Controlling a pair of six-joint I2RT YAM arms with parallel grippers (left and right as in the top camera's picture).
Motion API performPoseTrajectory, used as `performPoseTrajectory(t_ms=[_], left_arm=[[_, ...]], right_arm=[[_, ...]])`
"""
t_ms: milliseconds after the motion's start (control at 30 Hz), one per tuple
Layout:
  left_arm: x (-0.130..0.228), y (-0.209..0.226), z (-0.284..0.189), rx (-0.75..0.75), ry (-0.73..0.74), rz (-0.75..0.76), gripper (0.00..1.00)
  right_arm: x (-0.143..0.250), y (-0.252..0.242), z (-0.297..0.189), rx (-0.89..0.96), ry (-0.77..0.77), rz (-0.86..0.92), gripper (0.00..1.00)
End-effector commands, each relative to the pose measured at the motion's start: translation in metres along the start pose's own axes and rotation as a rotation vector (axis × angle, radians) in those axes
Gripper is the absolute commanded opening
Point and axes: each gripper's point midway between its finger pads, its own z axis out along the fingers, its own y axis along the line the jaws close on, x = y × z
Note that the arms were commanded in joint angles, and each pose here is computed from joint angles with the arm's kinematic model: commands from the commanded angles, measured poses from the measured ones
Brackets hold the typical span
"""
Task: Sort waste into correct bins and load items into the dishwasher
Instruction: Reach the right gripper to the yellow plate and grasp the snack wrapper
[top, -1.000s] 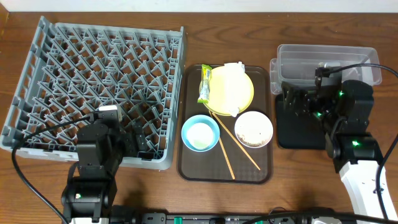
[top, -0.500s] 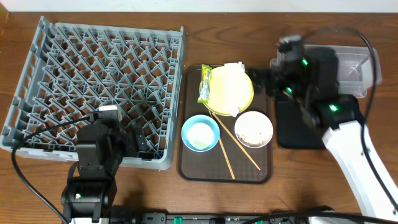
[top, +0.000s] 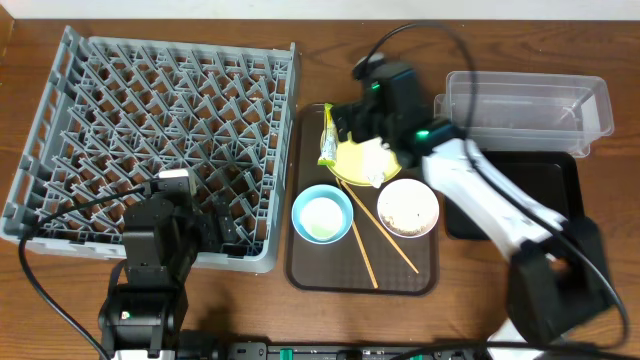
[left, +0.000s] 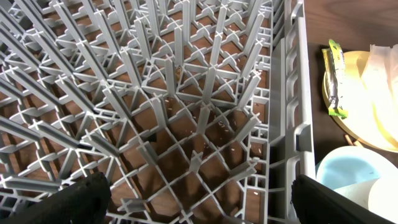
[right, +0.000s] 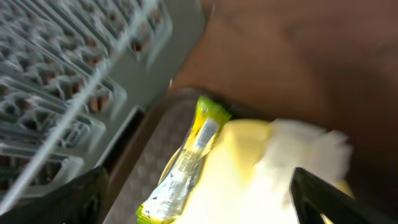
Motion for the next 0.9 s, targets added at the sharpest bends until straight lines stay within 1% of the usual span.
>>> performPoseTrajectory(t_ms=[0,200,267,433,467,533,567,600,633,667,767,800,867], left_arm=[[-0.011,0.000,-0.006,0.002,-0.027,-0.012,0.96],[-0.010,0.000,-0.006,0.002,-0.027,-0.012,0.96],[-0.010,0.000,-0.005,0.002,-0.027,-0.012,0.96],[-0.010,0.000,-0.005,0.002,-0.027,-0.012,0.96],[-0.010,0.000,-0.005,0.002,-0.027,-0.012,0.96],[-0.010,0.000,-0.005,0.002,-0.027,-0.012,0.96],[-0.010,0.000,-0.005,0.002,-0.027,-0.012,0.96],[-0.010,0.000,-0.005,0.002,-0.027,-0.012,0.96],[-0.010,0.000,-0.005,0.002,-0.027,-0.012,0.96],[-0.010,0.000,-0.005,0.002,-0.026,-0.012,0.96],[-0.010,0.000,-0.005,0.002,-0.026,-0.012,0.96],[-0.010,0.000,-0.005,0.002,-0.026,-0.012,0.96],[-0.010,0.000,-0.005,0.002,-0.026,-0.012,0.96]], right_arm=[[0.017,0.004,0.024,0.041,0.031,0.073,0.87],[0.049,0.014,0.058,0.045,0.091,0.112,0.82],[0.059,0.014,0.065,0.059,0.109,0.134,0.82],[0.073,0.009,0.075,0.086,0.138,0.195,0.76],[0.074,0.009,0.075,0.089,0.141,0.204,0.72],[0.074,0.010,0.076,0.082,0.140,0.210,0.54],[0.073,0.011,0.076,0.074,0.138,0.210,0.43],[0.072,0.013,0.076,0.066,0.136,0.211,0.35],[0.072,0.014,0.076,0.058,0.137,0.212,0.29],[0.072,0.015,0.076,0.053,0.139,0.212,0.25],[0.072,0.016,0.076,0.051,0.140,0.213,0.22],[0.072,0.016,0.076,0.051,0.138,0.212,0.19],[0.071,0.015,0.076,0.051,0.135,0.213,0.11]])
